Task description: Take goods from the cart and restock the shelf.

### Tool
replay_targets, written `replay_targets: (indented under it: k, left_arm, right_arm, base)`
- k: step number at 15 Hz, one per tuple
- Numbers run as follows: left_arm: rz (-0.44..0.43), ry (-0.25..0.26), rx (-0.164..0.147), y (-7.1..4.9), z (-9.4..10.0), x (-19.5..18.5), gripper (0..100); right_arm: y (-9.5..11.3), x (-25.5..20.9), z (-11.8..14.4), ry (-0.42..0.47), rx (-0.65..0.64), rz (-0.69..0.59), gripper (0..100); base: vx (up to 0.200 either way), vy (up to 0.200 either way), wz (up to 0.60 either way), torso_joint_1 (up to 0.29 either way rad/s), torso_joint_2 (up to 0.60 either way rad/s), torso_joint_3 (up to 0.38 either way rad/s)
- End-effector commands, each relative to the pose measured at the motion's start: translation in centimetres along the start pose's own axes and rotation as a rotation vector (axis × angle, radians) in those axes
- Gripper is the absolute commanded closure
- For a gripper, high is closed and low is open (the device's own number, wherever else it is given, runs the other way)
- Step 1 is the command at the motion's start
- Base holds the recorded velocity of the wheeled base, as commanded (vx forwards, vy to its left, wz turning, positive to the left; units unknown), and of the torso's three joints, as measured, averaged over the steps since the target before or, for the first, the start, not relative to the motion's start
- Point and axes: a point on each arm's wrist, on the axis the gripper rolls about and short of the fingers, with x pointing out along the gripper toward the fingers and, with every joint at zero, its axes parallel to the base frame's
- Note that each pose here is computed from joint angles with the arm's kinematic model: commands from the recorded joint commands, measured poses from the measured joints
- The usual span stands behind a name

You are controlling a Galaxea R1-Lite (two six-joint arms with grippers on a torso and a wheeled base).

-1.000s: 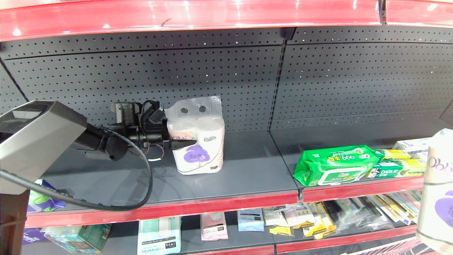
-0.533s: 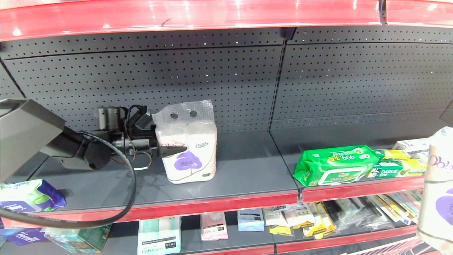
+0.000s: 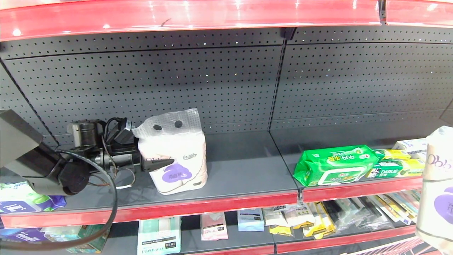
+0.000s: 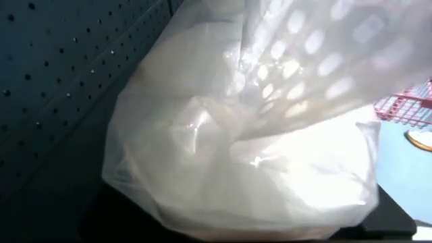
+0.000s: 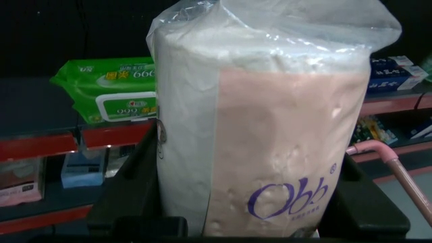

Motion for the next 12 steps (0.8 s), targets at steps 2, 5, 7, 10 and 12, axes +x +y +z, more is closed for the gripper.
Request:
replay_targets:
  k: [2, 5, 7, 10, 12]
  left_arm:
    - [0.007, 0.002, -0.019, -0.6, -0.1, -1.0, 100]
    - [-0.009, -0.008, -0.022, -0.8, -0.1, -1.4, 100]
    - [-0.01, -0.01, -0.016, -0.9, -0.2, -1.5, 100]
    - [-0.011, -0.011, -0.016, -1.2, -0.4, -1.5, 100]
    - [-0.009, -0.011, -0.013, -1.6, -0.6, -1.6, 100]
  right_arm:
    - [0.0, 0.3, 0.1, 0.013, -0.002, 0.003, 100]
    - [0.0, 0.4, 0.1, 0.014, -0.002, 0.003, 100]
    - [0.0, 0.4, 0.1, 0.014, -0.002, 0.003, 100]
    - [0.0, 0.4, 0.1, 0.014, -0.002, 0.003, 100]
    - [0.0, 0.4, 0.1, 0.016, -0.001, 0.003, 100]
  base:
    - [0.0, 0.0, 0.0, 0.0, 0.0, 0.0]
    - [0.0, 0.0, 0.0, 0.0, 0.0, 0.0]
    - [0.0, 0.0, 0.0, 0.0, 0.0, 0.0]
    - [0.0, 0.0, 0.0, 0.0, 0.0, 0.0]
    - [0.0, 0.0, 0.0, 0.0, 0.0, 0.0]
